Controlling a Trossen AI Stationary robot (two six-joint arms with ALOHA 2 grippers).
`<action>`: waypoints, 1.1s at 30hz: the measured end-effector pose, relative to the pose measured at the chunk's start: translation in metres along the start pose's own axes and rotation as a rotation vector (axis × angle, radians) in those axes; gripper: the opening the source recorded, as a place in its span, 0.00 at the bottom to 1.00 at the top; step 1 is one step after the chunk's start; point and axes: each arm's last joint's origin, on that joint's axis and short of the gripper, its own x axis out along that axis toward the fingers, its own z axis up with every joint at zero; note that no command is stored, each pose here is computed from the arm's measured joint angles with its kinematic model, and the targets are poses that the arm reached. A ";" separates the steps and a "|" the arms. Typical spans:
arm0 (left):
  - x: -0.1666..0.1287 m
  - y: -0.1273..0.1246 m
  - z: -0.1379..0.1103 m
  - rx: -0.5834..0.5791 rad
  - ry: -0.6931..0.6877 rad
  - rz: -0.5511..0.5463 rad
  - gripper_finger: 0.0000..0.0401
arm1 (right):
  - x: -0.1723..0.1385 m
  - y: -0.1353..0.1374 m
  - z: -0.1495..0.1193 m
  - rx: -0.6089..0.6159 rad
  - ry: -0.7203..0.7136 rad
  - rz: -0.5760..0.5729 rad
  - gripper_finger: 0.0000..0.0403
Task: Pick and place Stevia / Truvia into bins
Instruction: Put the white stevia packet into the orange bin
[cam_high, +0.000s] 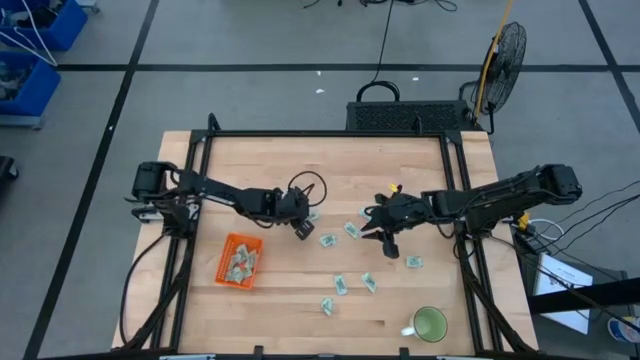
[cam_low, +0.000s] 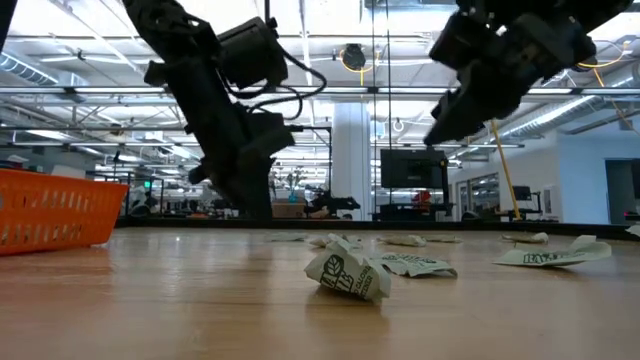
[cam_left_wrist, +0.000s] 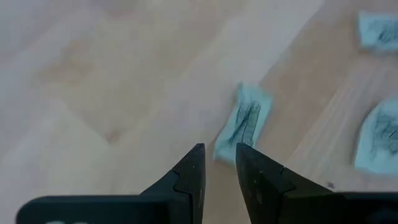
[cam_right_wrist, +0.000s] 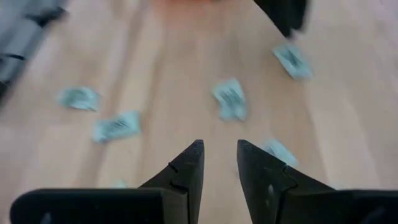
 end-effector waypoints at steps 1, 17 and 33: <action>0.003 0.000 -0.001 -0.002 0.008 -0.003 0.24 | 0.000 -0.001 -0.003 0.012 0.025 -0.026 0.22; 0.023 0.000 -0.008 0.086 0.050 0.014 0.05 | -0.010 -0.018 -0.039 0.336 0.380 -0.263 0.22; -0.062 0.007 0.004 0.141 0.011 -0.051 0.01 | -0.020 0.001 -0.059 0.344 0.630 -0.188 0.22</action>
